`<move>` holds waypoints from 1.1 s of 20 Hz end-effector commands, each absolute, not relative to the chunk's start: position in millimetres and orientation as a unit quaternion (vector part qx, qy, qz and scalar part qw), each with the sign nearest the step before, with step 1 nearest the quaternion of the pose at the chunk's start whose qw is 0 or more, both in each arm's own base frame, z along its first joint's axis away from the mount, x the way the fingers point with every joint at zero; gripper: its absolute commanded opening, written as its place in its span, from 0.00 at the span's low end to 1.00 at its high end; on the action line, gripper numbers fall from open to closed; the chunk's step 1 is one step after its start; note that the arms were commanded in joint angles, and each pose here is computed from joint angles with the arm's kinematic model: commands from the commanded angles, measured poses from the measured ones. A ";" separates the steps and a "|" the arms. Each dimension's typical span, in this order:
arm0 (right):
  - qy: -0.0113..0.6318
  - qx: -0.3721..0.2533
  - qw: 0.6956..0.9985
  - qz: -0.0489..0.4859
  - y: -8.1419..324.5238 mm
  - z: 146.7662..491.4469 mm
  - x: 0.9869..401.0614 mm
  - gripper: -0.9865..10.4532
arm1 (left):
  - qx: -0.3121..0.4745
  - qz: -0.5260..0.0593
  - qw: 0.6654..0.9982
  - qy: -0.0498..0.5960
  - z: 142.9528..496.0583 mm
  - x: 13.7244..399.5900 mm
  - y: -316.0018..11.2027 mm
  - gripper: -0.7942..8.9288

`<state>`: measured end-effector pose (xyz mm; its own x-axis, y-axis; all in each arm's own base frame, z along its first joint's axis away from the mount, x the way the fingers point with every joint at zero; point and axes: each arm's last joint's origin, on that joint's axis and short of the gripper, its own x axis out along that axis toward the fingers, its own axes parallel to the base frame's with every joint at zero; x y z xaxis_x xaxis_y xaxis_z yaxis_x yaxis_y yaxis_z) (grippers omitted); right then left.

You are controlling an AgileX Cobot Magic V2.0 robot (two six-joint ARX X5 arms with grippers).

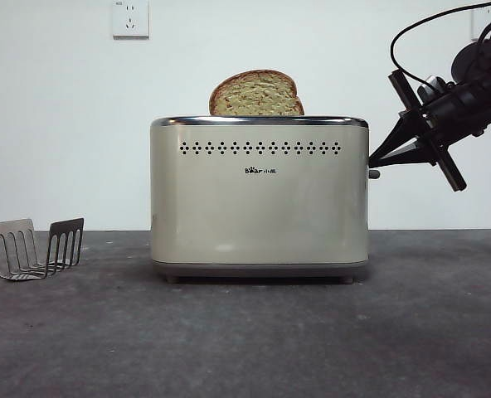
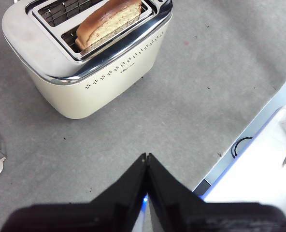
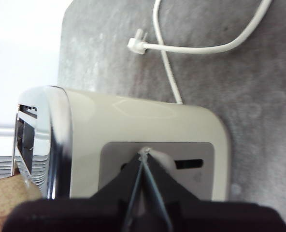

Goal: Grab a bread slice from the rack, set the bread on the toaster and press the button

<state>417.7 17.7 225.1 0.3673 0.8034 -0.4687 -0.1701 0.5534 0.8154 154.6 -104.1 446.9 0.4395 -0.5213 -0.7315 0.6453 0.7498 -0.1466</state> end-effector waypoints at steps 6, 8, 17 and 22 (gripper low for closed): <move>0.509 0.336 0.739 0.286 19.7 195.3 418.5 0.08 | 0.073 -0.343 0.845 0.403 446.2 154.5 -104.2 0.07; 0.521 0.329 0.739 0.274 19.2 190.3 417.5 0.08 | 0.073 -0.343 0.845 0.403 446.2 154.5 -104.2 0.07; 0.538 0.315 0.738 0.257 18.5 180.6 417.0 0.08 | 0.074 -0.343 0.845 0.403 446.2 154.5 -104.2 0.07; 0.570 0.323 0.714 0.246 21.6 156.2 418.5 0.08 | 0.073 -0.343 0.845 0.403 446.2 154.5 -104.2 0.07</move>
